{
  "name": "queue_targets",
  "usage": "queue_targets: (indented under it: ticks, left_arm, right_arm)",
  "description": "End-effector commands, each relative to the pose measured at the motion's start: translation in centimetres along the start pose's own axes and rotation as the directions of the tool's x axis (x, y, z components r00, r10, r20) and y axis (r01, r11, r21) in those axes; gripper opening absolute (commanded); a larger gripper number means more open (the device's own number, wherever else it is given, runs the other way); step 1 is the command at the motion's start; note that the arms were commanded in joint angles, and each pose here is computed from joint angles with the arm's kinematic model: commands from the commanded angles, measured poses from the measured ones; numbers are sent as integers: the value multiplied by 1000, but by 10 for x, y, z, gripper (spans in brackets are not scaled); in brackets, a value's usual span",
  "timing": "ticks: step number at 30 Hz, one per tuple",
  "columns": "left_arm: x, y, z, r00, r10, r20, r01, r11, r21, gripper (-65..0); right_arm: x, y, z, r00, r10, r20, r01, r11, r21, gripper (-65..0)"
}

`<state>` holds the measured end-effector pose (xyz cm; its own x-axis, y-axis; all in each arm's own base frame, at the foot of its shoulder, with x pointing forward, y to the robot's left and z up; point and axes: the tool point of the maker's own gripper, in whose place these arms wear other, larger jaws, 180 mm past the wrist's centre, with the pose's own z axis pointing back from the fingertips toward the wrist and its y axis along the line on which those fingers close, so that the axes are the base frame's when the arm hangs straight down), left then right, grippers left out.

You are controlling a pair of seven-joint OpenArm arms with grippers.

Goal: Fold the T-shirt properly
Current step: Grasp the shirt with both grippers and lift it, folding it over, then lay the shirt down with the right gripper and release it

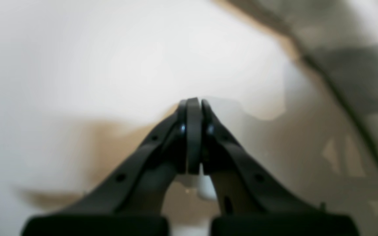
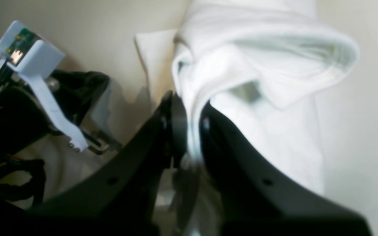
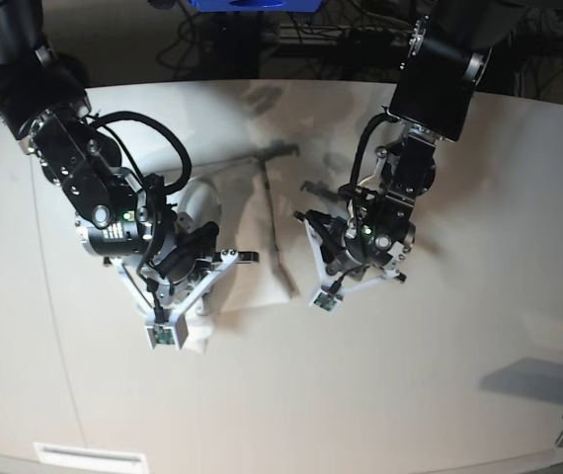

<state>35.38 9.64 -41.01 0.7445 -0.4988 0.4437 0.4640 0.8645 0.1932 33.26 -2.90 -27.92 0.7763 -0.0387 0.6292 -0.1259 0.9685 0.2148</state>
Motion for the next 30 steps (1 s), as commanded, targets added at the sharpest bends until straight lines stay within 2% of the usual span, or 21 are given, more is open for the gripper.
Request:
queue_targets:
  ticks: [1,6,8,11,16,19,25,30]
  left_arm:
    - [-19,15,0,998,-7,-68,10,999,43,-650]
    - [-32,25,3,997,-16,-78,21,998,62,-650]
    - [-28,28,8,998,-23,-61,27,997,70,-650]
    - [-25,28,11,998,-26,-50,29,997,71,-650]
    - [-26,28,10,998,-25,-53,29,997,71,-650]
    - [-26,29,10,998,-24,-54,28,997,73,-650]
    - [-54,78,25,994,99,-54,-89,983,158,-650]
    - [-93,109,54,996,58,-72,-42,976,214,-650]
  right_arm:
    - [17,1,5,998,4,56,-5,1000,3,-643]
    - [15,1,5,999,2,52,-3,1000,4,-638]
    - [12,5,4,999,15,44,-15,1000,10,-618]
    - [0,16,1,998,59,19,-59,998,27,-538]
    - [-13,36,0,995,101,-1,-101,993,68,-348]
    - [-12,43,1,995,96,1,-95,992,85,-283]
    - [15,38,6,994,88,61,-92,993,69,-284]
    - [51,-10,15,990,-14,141,17,1000,-16,-290]
